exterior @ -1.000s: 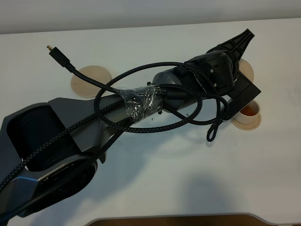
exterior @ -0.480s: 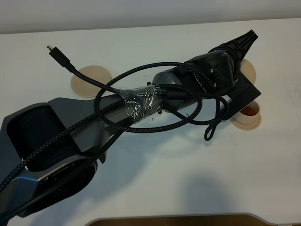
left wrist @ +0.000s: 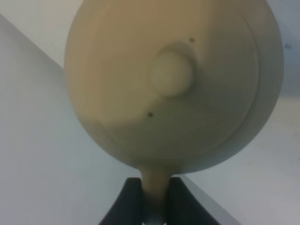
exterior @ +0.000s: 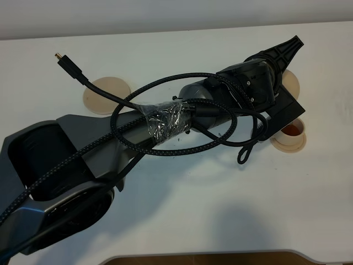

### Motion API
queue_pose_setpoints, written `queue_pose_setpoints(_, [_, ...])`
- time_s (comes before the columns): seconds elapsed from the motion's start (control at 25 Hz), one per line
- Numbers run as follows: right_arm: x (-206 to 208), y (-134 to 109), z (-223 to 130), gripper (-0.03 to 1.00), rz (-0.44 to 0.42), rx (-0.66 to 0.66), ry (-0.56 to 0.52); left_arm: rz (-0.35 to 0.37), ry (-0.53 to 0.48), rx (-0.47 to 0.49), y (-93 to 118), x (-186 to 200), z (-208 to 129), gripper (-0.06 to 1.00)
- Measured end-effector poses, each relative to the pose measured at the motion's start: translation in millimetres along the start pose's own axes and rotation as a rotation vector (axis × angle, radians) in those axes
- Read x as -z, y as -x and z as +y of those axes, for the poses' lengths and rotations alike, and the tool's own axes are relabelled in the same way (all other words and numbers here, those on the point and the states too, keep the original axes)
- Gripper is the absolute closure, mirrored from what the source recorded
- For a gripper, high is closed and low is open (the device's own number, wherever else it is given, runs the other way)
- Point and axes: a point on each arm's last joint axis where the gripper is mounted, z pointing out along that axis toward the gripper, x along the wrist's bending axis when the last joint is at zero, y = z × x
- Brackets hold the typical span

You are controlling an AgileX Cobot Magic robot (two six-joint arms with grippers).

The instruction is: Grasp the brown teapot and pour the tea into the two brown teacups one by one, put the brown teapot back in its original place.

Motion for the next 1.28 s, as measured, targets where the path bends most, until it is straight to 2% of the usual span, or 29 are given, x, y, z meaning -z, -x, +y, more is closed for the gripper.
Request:
queue_pose_setpoints(0.76, [0.0,0.0,0.0,0.75,0.0,0.0,0.0,0.039,-0.006,-0.084,-3.6,0.1,-0.4,0.84])
queue_pose_setpoints(1.28, [0.0,0.0,0.0,0.75,0.0,0.0,0.0,0.058,-0.005,-0.096,-5.4,0.2,-0.2,0.84])
